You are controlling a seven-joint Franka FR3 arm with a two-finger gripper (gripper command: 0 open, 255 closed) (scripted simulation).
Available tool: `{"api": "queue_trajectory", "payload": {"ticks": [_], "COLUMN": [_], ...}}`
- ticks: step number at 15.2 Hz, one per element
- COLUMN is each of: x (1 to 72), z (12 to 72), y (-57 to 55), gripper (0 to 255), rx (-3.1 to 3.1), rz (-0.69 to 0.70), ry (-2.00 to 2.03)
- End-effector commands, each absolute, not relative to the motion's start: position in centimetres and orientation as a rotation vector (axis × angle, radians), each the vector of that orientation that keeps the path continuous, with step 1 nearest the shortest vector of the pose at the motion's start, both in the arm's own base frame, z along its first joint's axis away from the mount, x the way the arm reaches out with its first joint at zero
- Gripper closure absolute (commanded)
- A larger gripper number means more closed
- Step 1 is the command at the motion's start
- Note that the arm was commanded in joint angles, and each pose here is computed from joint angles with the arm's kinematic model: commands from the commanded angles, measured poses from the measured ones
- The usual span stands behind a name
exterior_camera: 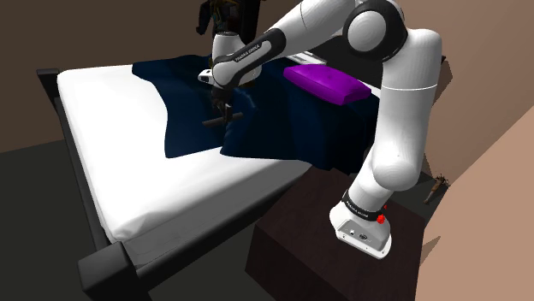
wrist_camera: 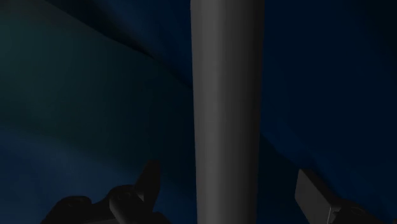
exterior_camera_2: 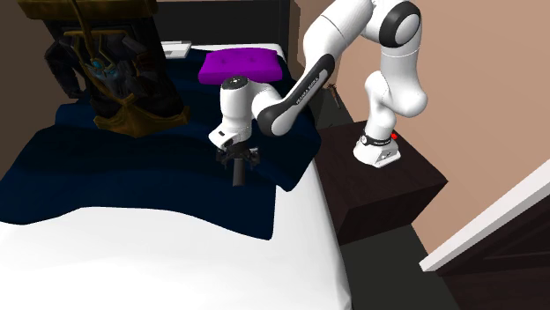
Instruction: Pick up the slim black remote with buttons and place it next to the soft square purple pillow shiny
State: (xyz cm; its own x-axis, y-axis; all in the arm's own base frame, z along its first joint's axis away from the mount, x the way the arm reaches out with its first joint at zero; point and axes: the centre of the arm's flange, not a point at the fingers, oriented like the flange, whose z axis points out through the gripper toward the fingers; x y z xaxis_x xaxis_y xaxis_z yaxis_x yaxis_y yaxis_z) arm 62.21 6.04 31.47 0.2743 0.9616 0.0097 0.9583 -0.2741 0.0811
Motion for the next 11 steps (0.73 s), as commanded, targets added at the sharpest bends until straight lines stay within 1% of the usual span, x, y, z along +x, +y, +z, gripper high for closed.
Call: {"api": "queue_trajectory", "payload": {"ticks": [1, 11], "x": [62.21, 62.21], "z": [31.47, 32.00], "y": [6.04, 6.04], "gripper": [255, 255], "rx": [2.460, 2.460], "rz": [0.087, 0.087], "ry": [1.856, 1.856]}}
